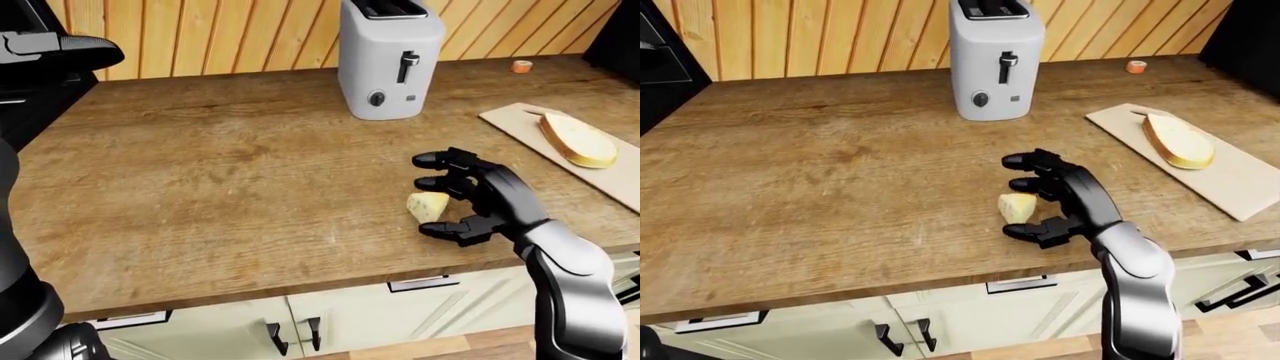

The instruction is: Pick up the wedge of cheese and place it on the slice of bread to prepare a simple cheese on bread dish.

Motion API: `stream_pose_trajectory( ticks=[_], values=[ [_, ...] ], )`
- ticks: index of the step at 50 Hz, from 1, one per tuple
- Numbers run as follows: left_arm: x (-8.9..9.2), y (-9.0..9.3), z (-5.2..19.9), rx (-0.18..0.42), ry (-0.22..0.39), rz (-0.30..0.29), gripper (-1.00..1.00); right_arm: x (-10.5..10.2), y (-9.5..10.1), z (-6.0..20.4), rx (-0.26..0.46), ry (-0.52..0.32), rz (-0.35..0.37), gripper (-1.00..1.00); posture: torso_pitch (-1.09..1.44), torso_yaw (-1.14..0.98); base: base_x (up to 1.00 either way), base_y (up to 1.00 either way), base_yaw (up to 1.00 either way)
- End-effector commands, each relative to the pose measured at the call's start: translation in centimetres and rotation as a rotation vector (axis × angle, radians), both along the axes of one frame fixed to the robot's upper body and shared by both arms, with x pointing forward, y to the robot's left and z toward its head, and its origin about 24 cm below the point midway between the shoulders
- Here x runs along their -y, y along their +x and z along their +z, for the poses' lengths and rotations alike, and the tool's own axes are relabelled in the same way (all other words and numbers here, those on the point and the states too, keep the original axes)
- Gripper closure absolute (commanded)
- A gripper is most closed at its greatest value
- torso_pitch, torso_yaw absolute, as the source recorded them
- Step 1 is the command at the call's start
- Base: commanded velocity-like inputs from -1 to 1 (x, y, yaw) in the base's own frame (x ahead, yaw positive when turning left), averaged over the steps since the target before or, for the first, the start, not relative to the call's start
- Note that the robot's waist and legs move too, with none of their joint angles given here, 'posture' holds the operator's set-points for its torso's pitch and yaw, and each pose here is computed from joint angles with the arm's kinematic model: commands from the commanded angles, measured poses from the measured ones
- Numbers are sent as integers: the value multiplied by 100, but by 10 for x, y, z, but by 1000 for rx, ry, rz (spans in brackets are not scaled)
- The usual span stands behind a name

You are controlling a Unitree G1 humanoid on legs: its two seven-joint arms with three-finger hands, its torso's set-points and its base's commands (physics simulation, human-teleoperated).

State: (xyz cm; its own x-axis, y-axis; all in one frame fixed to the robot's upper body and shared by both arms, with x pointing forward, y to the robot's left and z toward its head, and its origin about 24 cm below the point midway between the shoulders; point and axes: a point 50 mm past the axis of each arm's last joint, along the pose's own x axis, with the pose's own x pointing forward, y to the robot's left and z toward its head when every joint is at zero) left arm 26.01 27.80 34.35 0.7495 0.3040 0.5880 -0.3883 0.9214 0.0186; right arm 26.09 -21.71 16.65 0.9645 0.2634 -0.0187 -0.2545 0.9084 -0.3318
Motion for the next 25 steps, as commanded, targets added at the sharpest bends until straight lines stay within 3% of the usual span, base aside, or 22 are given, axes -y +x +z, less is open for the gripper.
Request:
stream_pose_trajectory(
  ticks=[1, 15, 18, 19, 25],
  values=[
    [1, -9, 14, 75, 24, 7, -100, 0, -2, 13, 64, -20, -1, -23, 0, 0, 0, 0, 0],
    [1, -10, 15, 76, 23, 10, -100, -5, -5, 15, 78, -29, 38, 41, 0, 0, 0, 0, 0],
    [1, -10, 15, 77, 25, 9, -100, -7, -7, 18, 84, -30, 39, 69, 0, 0, 0, 0, 0],
    [1, -10, 15, 77, 25, 10, -100, -6, -7, 18, 87, -31, 37, 100, 0, 0, 0, 0, 0],
    [0, -9, 14, 76, 24, 9, -100, -6, -6, 20, 113, -39, 40, 100, 0, 0, 0, 0, 0]
  ],
)
